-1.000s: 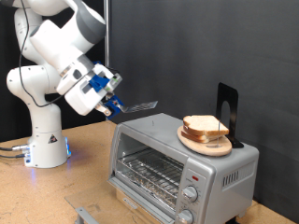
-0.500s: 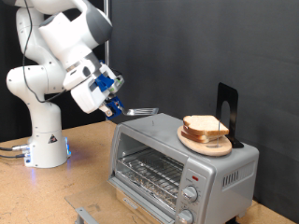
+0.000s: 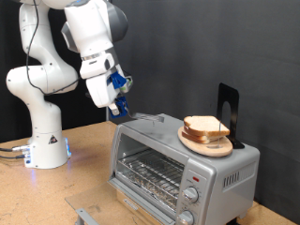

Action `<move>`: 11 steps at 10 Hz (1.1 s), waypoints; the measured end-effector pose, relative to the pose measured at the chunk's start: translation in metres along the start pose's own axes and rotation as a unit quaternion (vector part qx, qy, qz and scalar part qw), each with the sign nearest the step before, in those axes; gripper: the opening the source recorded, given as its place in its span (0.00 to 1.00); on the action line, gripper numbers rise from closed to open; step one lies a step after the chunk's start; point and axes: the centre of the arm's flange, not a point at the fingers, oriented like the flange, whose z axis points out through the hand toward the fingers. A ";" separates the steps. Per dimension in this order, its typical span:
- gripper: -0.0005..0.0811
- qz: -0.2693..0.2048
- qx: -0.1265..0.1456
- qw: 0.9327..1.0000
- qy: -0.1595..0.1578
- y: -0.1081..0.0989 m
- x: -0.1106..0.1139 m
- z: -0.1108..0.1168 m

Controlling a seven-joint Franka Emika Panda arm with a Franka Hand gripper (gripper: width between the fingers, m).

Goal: Make a piece of toast with the oven

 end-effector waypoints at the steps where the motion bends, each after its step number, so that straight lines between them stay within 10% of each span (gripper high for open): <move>1: 0.50 0.000 0.000 1.000 -0.002 -0.004 0.006 0.003; 11: 0.50 -0.003 -0.004 1.000 0.002 -0.045 0.024 0.017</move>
